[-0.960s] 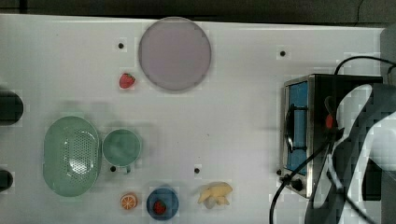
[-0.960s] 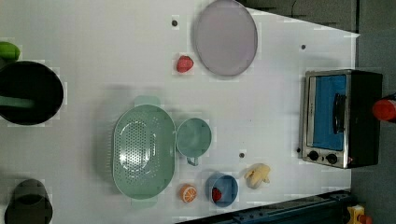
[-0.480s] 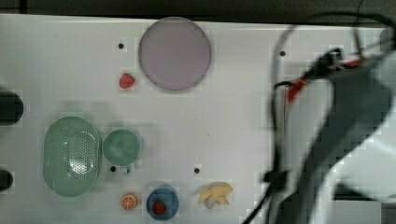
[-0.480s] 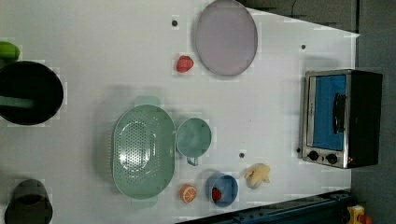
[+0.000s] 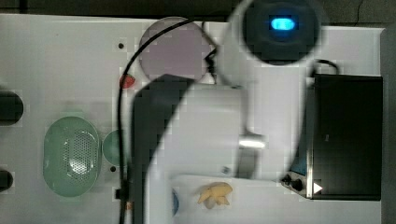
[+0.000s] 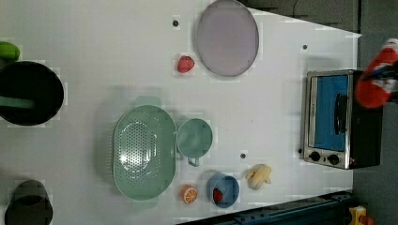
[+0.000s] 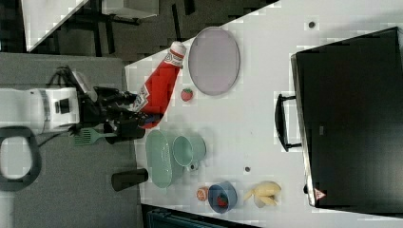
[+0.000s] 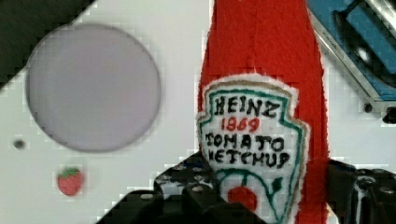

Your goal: Pick Ketchup from oven and place it on table.

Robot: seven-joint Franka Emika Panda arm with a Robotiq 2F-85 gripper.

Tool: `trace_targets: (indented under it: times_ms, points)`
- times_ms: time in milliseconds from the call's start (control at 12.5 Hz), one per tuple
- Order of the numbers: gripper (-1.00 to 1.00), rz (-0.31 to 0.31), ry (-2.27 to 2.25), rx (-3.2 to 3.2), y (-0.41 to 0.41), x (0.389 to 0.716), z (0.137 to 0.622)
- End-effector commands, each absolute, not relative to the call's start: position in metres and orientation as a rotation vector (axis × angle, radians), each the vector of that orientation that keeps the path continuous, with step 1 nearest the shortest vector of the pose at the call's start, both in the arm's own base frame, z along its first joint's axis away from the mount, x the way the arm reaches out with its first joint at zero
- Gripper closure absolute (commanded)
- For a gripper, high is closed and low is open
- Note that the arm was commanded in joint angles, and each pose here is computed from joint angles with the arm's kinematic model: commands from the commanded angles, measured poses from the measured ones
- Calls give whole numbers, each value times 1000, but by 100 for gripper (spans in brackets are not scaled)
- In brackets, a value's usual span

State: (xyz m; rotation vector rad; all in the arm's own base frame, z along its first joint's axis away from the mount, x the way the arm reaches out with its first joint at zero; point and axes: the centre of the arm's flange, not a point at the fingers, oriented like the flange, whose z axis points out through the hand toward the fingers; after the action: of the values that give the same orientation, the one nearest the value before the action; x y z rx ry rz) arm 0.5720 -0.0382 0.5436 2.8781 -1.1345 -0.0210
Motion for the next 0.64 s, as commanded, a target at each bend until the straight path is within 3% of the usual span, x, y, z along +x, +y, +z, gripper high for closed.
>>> trace_targets:
  times_ms: [80,400,640]
  points:
    - [-27,-213,-1050,2856,-17,565,477]
    - [-27,-190,-1143,2823,-17,547,384]
    - [-27,-220,-1136,2811,-16,526,310]
